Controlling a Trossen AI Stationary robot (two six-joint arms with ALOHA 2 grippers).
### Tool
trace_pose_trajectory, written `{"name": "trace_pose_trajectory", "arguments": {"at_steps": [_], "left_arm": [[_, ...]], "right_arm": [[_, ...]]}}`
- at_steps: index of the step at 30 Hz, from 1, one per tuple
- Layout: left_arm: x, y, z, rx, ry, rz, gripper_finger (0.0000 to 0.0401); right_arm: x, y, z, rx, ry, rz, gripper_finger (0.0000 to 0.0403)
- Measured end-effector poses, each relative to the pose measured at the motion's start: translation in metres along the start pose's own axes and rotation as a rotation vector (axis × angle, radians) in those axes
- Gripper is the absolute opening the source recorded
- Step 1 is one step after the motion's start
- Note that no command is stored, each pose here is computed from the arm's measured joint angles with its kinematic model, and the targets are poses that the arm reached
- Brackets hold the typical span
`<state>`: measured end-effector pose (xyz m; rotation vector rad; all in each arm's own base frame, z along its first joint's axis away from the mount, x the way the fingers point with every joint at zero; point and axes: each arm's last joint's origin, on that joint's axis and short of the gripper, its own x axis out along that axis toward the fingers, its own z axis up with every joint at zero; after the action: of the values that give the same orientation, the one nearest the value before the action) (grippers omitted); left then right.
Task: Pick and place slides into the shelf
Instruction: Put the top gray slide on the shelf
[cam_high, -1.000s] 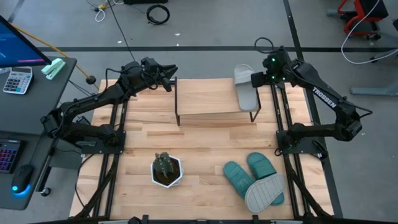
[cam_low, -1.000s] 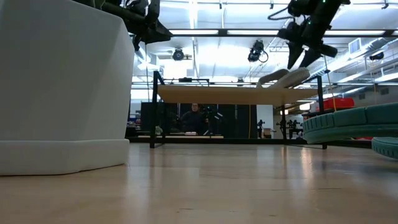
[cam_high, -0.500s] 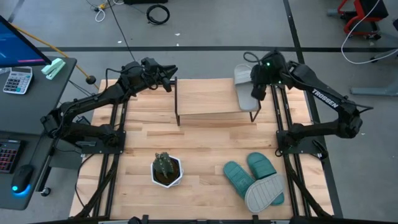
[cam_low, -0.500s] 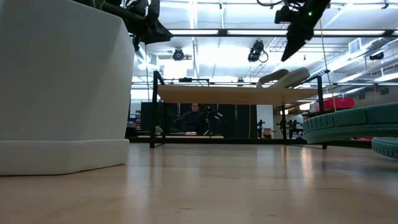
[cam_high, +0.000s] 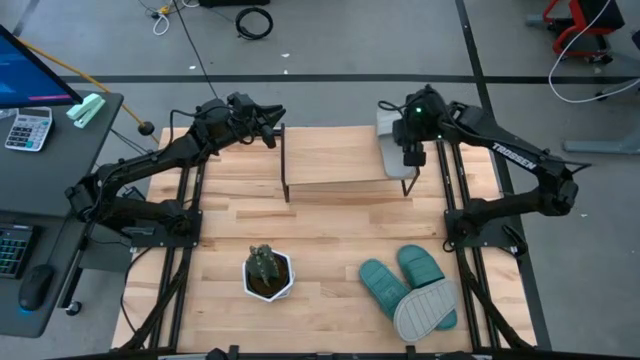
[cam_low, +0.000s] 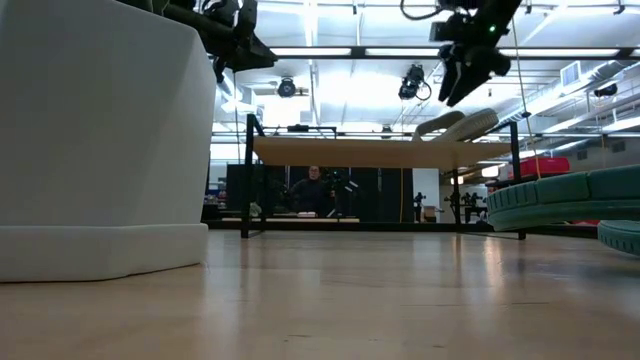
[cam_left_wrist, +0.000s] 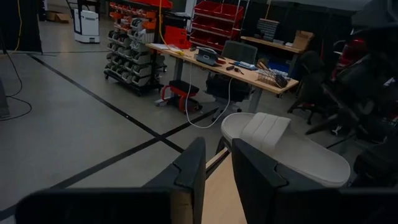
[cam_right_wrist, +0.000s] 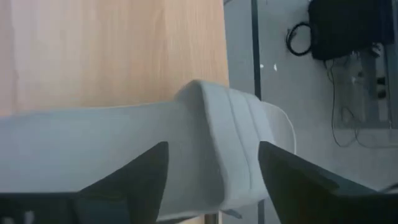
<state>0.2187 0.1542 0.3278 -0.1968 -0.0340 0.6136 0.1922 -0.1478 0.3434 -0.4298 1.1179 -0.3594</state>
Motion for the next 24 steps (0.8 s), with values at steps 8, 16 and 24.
{"name": "trace_pose_trajectory", "arguments": {"at_steps": [8,16,24], "left_arm": [[0.0,0.0,-0.001,0.0,0.005,0.001,0.0091],[0.0,0.0,-0.001,0.0,0.011,0.002,0.0083],[0.0,0.0,-0.001,0.011,0.011,0.002,0.0091]], "right_arm": [[0.033,-0.006,0.007,-0.042,0.146,-0.09,0.0288],[0.047,-0.006,0.01,-0.035,0.175,-0.077,0.0172],[0.037,-0.008,0.009,0.029,0.151,-0.121,0.0019]]}}
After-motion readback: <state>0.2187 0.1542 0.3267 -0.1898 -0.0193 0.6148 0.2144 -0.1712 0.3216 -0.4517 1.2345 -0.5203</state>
